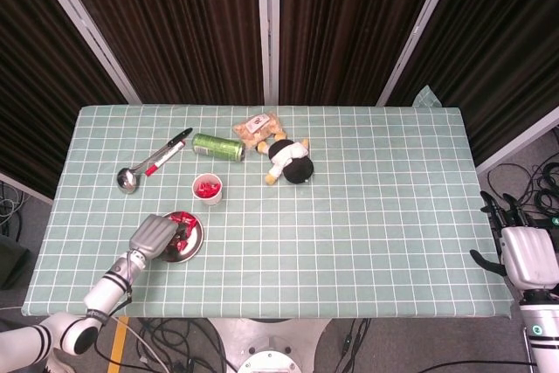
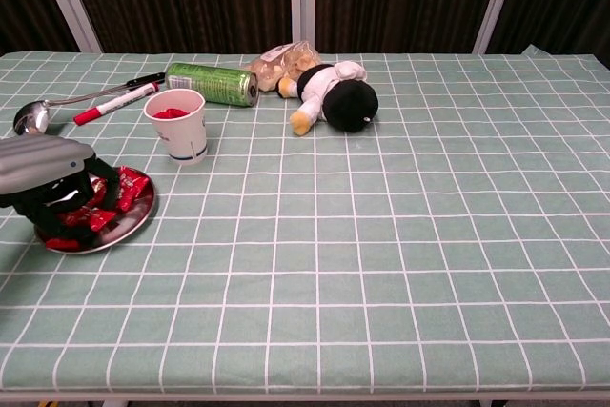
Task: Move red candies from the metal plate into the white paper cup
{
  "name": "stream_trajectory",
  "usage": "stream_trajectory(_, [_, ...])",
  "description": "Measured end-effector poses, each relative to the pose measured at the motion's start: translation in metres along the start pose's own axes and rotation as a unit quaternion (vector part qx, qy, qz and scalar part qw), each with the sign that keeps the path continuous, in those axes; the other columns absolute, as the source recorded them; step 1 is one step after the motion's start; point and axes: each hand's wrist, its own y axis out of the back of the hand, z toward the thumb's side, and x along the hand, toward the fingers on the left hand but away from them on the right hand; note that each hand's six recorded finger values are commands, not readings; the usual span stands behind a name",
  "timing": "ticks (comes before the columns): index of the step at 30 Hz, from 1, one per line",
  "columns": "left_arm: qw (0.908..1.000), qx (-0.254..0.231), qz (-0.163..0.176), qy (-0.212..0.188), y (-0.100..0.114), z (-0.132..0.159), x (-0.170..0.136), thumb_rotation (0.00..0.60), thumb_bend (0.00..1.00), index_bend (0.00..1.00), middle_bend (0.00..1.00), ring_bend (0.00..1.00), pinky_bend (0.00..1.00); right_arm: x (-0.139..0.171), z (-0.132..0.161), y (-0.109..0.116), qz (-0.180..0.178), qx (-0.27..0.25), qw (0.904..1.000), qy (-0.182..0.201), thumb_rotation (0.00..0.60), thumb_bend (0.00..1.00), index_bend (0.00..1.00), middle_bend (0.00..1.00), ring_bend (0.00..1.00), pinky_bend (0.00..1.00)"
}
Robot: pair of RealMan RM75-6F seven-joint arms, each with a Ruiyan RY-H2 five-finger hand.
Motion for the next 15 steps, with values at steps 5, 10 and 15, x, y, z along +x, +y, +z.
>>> stream_trajectory(5, [0.9998,-0.006,0.019,-0.002,0.005,0.000,0.000,0.600,0.40,0.67,0.96,0.89,1.00,0.001,0.000,0.000,0.000,-0.001,1.0000,0.000,0.600,0.09,0.04,0.28,0.07,0.27])
stream_trajectory(10, [0.9977,-0.038,0.055,-0.006,0.027,-0.002,-0.004,0.600,0.41,0.67,0.96,0.89,1.00,0.002,0.000,0.001,-0.002,-0.001,1.0000,0.001,0.600,0.09,0.04,0.28,0.07,0.27])
stream_trajectory(15, [0.9919,-0.065,0.108,-0.018,0.074,-0.003,-0.003,0.600,0.41,0.66,0.96,0.89,1.00,0.001,0.000,0.001,-0.002,-0.002,1.0000,0.002,0.600,0.09,0.04,0.28,0.07,0.27])
